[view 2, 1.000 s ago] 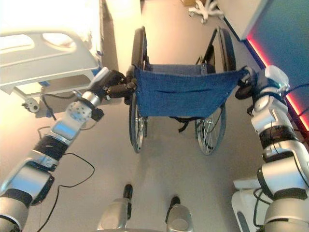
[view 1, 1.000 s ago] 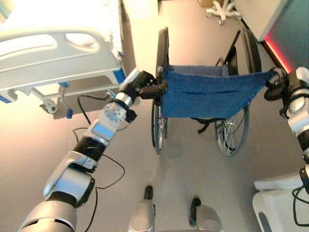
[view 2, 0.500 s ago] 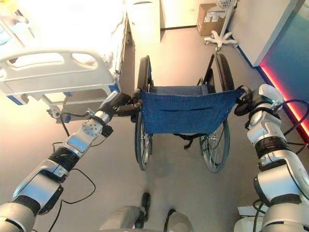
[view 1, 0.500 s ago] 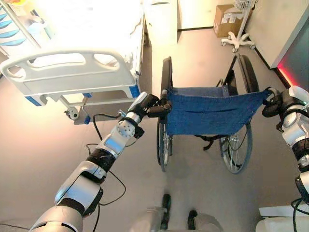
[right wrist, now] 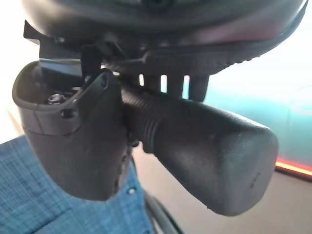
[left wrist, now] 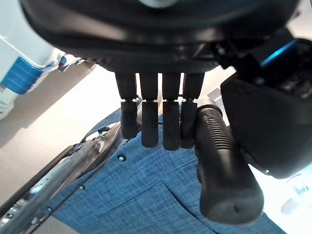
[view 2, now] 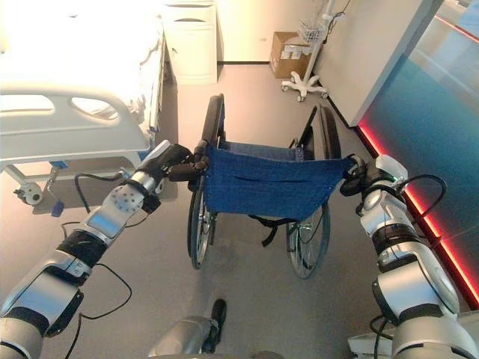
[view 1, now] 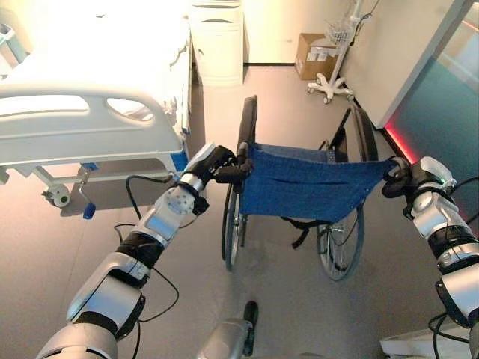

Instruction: Push the wheelchair next to the bed

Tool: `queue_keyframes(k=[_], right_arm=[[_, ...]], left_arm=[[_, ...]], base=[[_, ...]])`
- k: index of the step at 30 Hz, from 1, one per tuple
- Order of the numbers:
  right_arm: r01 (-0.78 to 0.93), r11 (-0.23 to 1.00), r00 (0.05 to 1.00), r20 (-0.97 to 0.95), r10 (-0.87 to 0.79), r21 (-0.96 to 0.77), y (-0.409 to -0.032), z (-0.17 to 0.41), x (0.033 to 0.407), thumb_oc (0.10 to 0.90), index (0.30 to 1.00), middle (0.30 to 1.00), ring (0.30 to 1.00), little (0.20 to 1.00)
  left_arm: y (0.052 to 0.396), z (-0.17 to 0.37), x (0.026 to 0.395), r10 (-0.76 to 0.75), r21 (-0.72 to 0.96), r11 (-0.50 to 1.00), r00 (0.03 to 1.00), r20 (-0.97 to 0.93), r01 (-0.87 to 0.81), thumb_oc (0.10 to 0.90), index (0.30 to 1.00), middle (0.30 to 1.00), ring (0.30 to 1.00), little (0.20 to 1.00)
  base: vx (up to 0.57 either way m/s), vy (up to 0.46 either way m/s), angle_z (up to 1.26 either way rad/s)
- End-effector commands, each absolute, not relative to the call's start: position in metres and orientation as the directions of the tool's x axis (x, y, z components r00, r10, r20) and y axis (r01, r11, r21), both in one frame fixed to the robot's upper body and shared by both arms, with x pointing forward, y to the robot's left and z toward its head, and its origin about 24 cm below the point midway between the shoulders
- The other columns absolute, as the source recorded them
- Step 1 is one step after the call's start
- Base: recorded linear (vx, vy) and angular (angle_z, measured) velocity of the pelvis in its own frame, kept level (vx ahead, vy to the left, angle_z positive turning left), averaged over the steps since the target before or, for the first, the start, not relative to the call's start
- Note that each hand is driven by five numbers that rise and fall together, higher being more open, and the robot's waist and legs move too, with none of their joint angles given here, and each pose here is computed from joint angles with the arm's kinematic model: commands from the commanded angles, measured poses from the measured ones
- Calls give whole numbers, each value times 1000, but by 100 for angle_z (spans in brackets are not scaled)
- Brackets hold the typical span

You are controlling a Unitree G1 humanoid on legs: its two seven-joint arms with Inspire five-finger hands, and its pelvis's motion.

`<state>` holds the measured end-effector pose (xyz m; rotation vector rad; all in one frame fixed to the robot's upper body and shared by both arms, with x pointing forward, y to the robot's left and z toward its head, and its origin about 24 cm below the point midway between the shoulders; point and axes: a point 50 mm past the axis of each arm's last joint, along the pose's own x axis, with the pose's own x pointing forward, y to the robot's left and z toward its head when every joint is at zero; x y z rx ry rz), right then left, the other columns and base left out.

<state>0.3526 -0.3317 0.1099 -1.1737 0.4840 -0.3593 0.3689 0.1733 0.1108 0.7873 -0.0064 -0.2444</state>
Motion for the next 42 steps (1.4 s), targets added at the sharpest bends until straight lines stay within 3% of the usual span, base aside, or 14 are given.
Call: queue_keyframes(k=[1,11,15,26,35,42], right_arm=[[93,263,989,118,84,-960,-233,150,384,400,300,300,300,300],[157,282,980,185,76,-946,-214,191,397,400,300,300,300,300],[165,266,982,183,45,-950,-225,200,397,400,300,300,300,300],[103,198,992,114,46,-975,-235,178,385,400,300,300,300,300],[47,213,997,32,-71,-976,-237,171,390,400,300,300,300,300],[-60,163,998,-55,33,-985,-215,168,393,400,300,300,300,300]], left_arm=[[212,70,354,-54,802,547,966,-251,239,400,300,300,300,300],[209,106,372,-58,819,551,987,-150,156,400,300,300,300,300],[210,116,373,-61,806,577,991,-117,131,400,300,300,300,300],[205,87,359,-46,761,633,988,-146,142,400,300,300,300,300],[199,87,359,-39,735,667,991,-129,122,400,300,300,300,300],[217,74,351,17,707,694,978,-208,138,400,300,300,300,300]], base=[[313,-182,12],[345,-352,43],[383,-515,69],[381,-364,57],[304,-158,3],[546,-18,-59]])
